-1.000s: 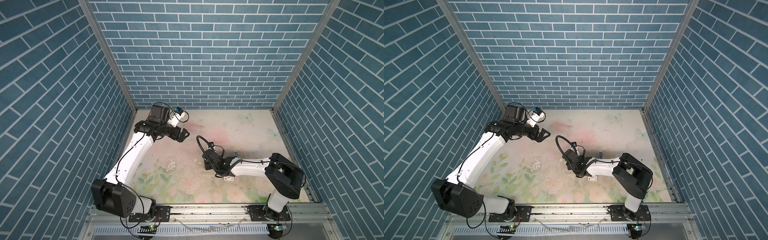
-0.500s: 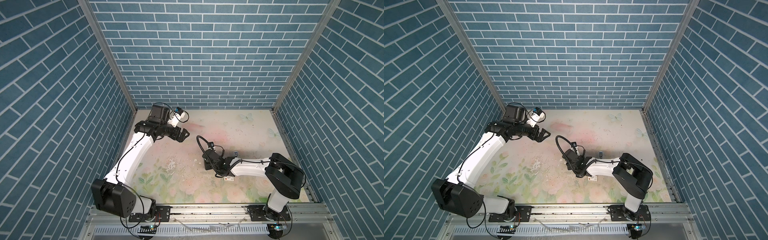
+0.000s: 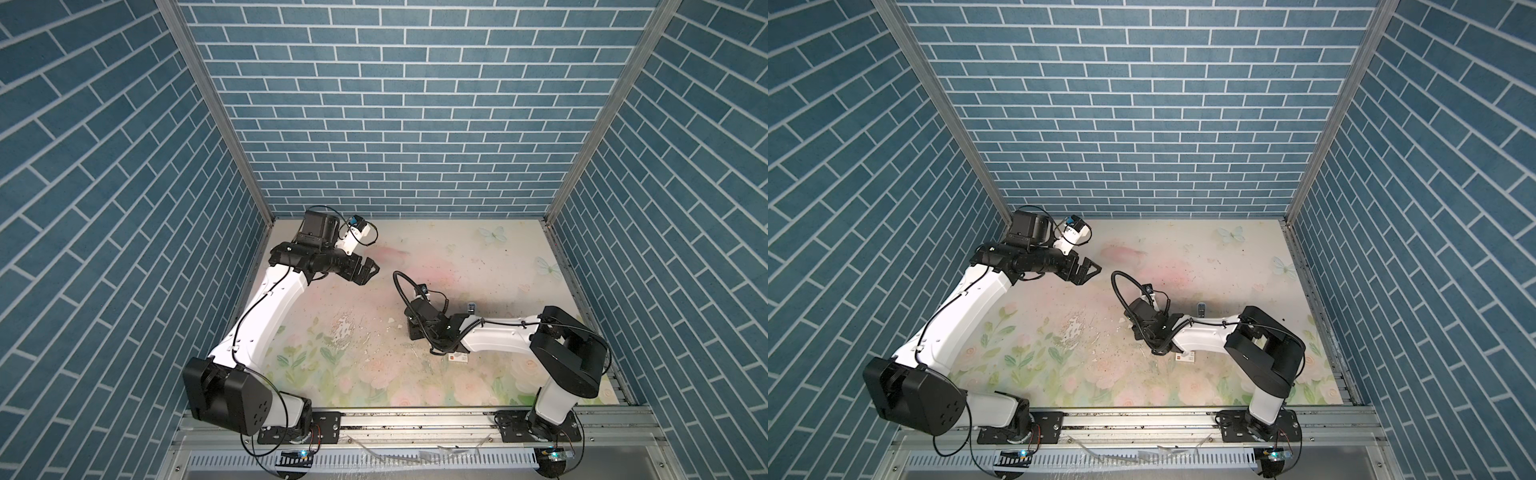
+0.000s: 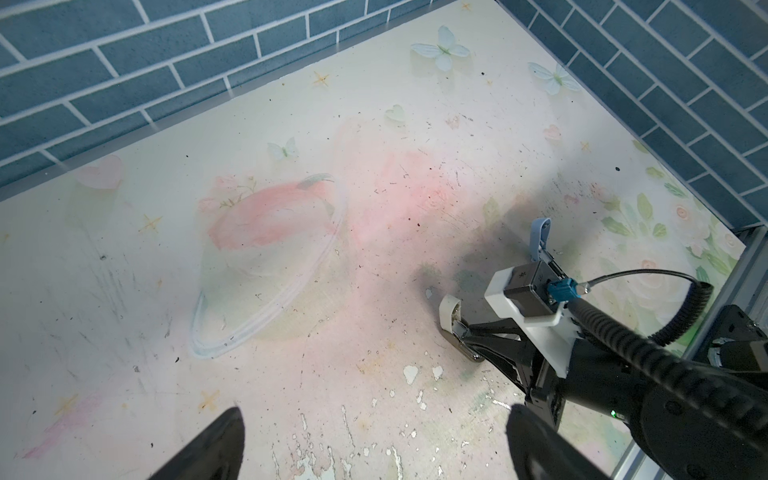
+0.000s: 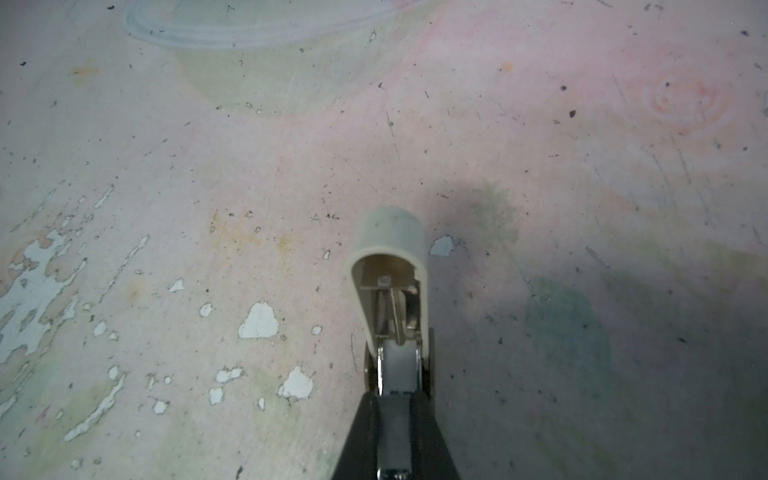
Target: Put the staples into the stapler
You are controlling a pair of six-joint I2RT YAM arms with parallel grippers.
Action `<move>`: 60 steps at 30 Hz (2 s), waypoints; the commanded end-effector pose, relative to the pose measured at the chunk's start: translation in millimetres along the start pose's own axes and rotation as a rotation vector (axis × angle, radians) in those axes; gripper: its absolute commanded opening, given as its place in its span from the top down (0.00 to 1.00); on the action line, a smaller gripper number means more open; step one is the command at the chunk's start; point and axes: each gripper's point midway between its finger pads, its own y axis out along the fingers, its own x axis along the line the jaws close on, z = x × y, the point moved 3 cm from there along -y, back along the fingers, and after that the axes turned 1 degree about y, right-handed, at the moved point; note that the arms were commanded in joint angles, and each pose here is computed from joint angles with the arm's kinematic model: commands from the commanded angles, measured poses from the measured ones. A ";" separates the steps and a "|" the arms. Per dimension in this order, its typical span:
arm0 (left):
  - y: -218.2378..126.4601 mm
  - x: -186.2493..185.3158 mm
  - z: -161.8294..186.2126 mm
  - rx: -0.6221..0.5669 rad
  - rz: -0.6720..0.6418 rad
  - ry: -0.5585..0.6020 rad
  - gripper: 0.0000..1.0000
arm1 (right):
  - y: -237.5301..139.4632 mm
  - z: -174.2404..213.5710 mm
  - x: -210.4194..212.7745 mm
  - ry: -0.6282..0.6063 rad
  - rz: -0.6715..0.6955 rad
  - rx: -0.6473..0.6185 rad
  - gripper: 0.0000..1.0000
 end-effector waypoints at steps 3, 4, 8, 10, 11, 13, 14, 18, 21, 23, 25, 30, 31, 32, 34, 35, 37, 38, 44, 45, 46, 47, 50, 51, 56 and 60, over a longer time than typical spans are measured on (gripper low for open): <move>-2.6 -0.1 1.8 -0.010 0.004 -0.006 0.01 | 3.2 4.4 -0.6 0.009 0.007 0.010 0.88; -3.3 -0.2 1.4 -0.011 0.003 -0.005 0.00 | 3.2 4.8 -1.3 0.008 0.009 0.010 0.88; -2.9 0.0 1.7 -0.010 0.003 -0.007 0.01 | 1.8 4.1 -1.8 0.009 0.010 0.006 0.88; -2.4 0.3 1.4 -0.010 0.003 -0.007 0.00 | 1.3 3.0 -2.2 0.009 0.011 0.005 0.88; -2.6 0.0 1.3 -0.010 0.004 -0.007 0.00 | 1.0 2.6 -1.8 0.009 0.010 0.003 0.88; -2.1 0.1 1.3 -0.009 0.005 -0.009 0.00 | -0.1 1.7 -1.6 0.007 0.009 0.000 0.88; -2.0 0.3 1.2 -0.009 0.005 -0.008 0.00 | -0.5 1.3 -1.5 0.006 0.008 -0.001 0.88; -2.3 0.2 0.9 -0.010 0.004 -0.007 0.00 | -0.7 0.7 -2.1 0.005 0.013 -0.003 0.88; -2.4 -0.1 1.0 -0.010 0.005 -0.007 0.00 | -0.3 1.7 -2.5 0.003 0.015 0.000 0.88; -2.4 0.0 1.0 -0.010 0.005 -0.007 0.00 | 0.5 2.6 -2.6 0.003 0.016 0.004 0.88; -1.7 0.2 1.5 -0.008 0.006 -0.009 0.00 | 0.8 3.4 -3.9 0.004 0.020 0.004 0.88; -2.1 0.3 1.0 -0.010 0.005 -0.008 0.00 | 0.1 3.3 -4.1 0.005 0.020 0.001 0.88; -2.0 0.0 1.1 -0.009 0.007 -0.009 0.00 | -0.2 2.5 -3.9 0.005 0.018 -0.001 0.88; -2.1 0.1 0.9 -0.010 0.006 -0.008 0.00 | -0.2 2.4 -4.3 0.004 0.020 0.000 0.88; -1.8 0.2 0.8 -0.009 0.006 -0.009 0.01 | -0.6 1.7 -2.9 0.002 0.017 -0.001 0.88; -1.7 0.3 0.9 -0.009 0.006 -0.009 0.00 | -0.9 1.1 -3.1 0.003 0.017 -0.003 0.88; -1.6 0.3 0.4 -0.010 0.007 -0.009 0.00 | -1.8 0.0 -3.6 0.003 0.019 -0.007 0.88; -1.9 0.2 0.2 -0.010 0.007 -0.008 0.00 | -2.7 -0.6 -3.2 0.003 0.017 -0.010 0.88; -1.3 0.4 0.5 -0.009 0.007 -0.009 0.01 | -4.0 -1.2 -2.9 -0.009 0.014 -0.010 0.88; -0.9 0.6 0.8 -0.007 0.007 -0.008 0.00 | -3.2 -0.2 -3.5 -0.010 0.017 -0.007 0.88; -1.2 0.5 0.5 -0.009 0.007 -0.008 0.00 | -3.3 -0.3 -3.4 -0.009 0.015 -0.008 0.88; -1.5 0.6 0.5 -0.008 0.005 -0.009 0.00 | -3.7 -0.4 -3.1 -0.008 0.013 -0.009 0.88; -1.5 0.6 0.4 -0.009 0.005 -0.009 0.01 | -4.1 -0.8 -4.0 -0.007 0.014 -0.013 0.88; -1.3 1.0 0.5 -0.008 0.003 -0.008 0.00 | -4.2 -0.6 -3.9 -0.009 0.014 -0.013 0.88; -1.1 1.0 0.8 -0.007 0.004 -0.009 0.00 | -3.6 -0.4 -4.3 -0.012 0.019 -0.013 0.88; -1.1 0.9 1.0 -0.006 0.004 -0.010 0.00 | -2.7 1.0 -5.4 -0.011 0.021 -0.011 0.88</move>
